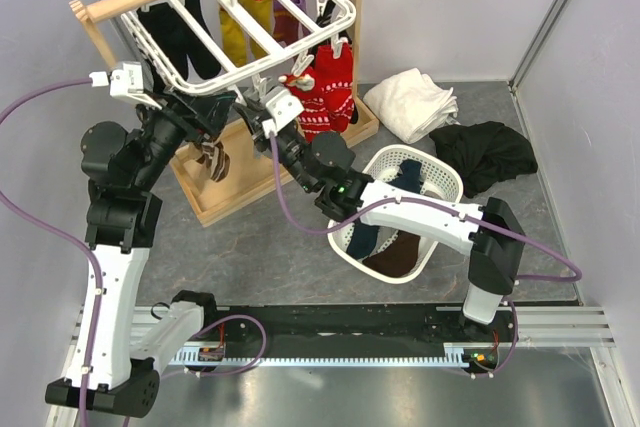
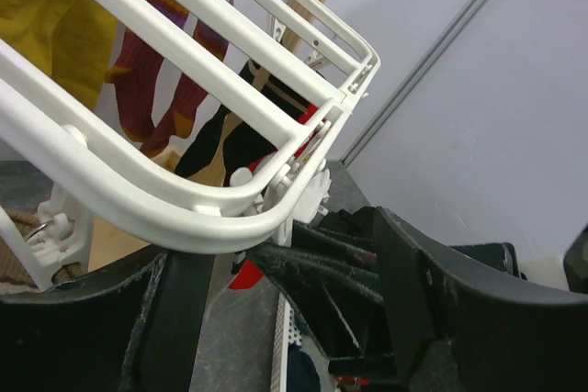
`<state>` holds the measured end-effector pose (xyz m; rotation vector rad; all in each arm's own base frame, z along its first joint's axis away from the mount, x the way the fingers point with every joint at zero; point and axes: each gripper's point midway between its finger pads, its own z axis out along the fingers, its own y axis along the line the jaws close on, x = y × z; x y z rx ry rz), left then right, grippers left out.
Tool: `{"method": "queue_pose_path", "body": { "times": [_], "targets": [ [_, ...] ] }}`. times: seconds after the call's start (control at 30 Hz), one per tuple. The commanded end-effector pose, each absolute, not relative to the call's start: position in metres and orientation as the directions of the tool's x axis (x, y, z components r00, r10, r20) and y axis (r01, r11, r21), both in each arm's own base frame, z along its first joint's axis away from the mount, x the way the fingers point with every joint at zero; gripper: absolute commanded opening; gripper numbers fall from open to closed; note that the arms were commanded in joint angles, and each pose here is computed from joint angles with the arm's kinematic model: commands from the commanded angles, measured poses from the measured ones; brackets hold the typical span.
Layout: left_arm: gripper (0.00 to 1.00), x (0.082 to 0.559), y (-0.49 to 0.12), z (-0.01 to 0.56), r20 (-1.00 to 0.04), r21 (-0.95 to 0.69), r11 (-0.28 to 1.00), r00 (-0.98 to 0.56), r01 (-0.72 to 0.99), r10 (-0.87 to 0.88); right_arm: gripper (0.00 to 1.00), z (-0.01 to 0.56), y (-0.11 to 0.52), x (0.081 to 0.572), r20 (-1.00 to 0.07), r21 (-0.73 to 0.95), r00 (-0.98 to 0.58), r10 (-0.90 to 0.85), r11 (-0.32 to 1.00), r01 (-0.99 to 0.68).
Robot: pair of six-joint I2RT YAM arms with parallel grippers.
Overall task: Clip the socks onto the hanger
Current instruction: Open the clamp at the hanger.
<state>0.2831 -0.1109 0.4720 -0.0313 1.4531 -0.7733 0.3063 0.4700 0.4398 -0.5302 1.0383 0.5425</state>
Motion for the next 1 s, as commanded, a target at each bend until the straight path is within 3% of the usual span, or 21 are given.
{"method": "queue_pose_path", "body": {
  "times": [0.0, 0.33, 0.97],
  "targets": [
    [0.75, 0.274, -0.103, 0.487, -0.828, -0.512, 0.741, -0.021, 0.435, -0.56, 0.0, 0.469, 0.45, 0.308, -0.888, -0.004, 0.327, 0.322, 0.709, -0.705],
    [0.69, 0.288, -0.118, 0.485, -0.839, -0.495, 0.714, -0.059, 0.495, -0.541, 0.0, 0.469, 0.45, 0.308, -0.886, 0.043, 0.271, 0.377, 0.647, -0.761],
    [0.68, 0.298, -0.102, 0.464, -0.868, -0.481, 0.789, -0.077, 0.383, -0.491, 0.03, 0.453, 0.472, 0.289, -0.87, -0.226, 0.395, 0.295, 0.473, -0.852]
  ]
}}
